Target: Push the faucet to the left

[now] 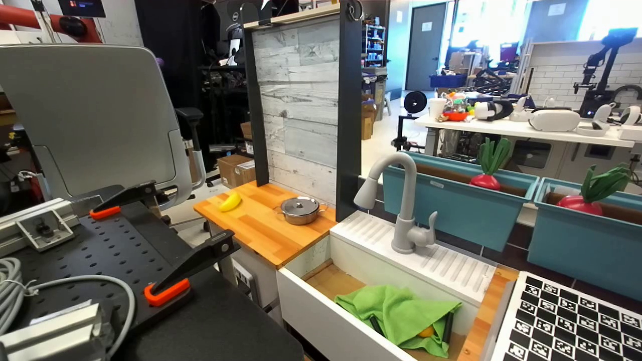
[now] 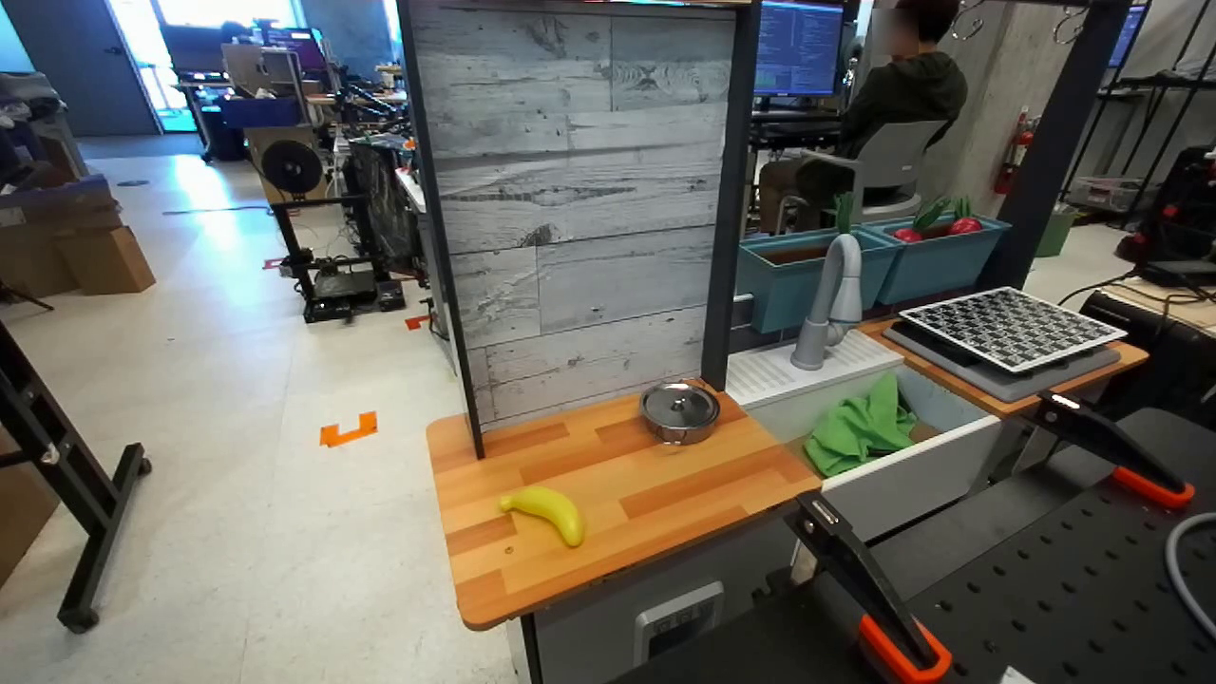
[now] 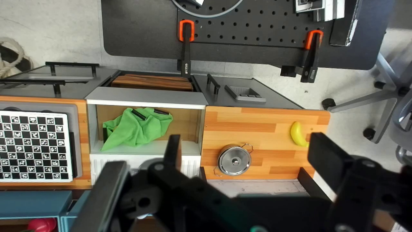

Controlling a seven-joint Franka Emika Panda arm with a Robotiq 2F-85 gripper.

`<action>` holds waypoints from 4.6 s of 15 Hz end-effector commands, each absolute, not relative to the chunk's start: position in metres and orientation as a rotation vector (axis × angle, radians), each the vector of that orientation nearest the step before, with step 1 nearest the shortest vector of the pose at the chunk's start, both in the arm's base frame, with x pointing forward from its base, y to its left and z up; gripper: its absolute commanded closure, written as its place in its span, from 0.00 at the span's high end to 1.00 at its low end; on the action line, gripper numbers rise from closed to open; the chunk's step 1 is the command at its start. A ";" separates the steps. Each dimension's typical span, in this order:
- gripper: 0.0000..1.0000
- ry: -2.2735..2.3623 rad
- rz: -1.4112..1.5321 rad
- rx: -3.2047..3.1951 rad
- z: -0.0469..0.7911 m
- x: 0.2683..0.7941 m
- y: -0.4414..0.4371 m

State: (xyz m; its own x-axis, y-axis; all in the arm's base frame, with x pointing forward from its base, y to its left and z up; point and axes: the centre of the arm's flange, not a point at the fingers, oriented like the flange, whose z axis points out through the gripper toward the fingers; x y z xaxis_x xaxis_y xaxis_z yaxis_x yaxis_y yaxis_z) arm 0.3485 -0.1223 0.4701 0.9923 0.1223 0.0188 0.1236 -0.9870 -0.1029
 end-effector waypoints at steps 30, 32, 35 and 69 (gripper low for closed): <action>1.00 0.508 -0.236 -3.067 0.300 0.525 -0.107; 1.00 0.521 -0.265 -3.074 0.283 0.534 -0.113; 1.00 0.523 -0.277 -3.089 0.258 0.546 -0.125; 0.06 0.526 -0.214 -3.001 0.160 0.621 -0.161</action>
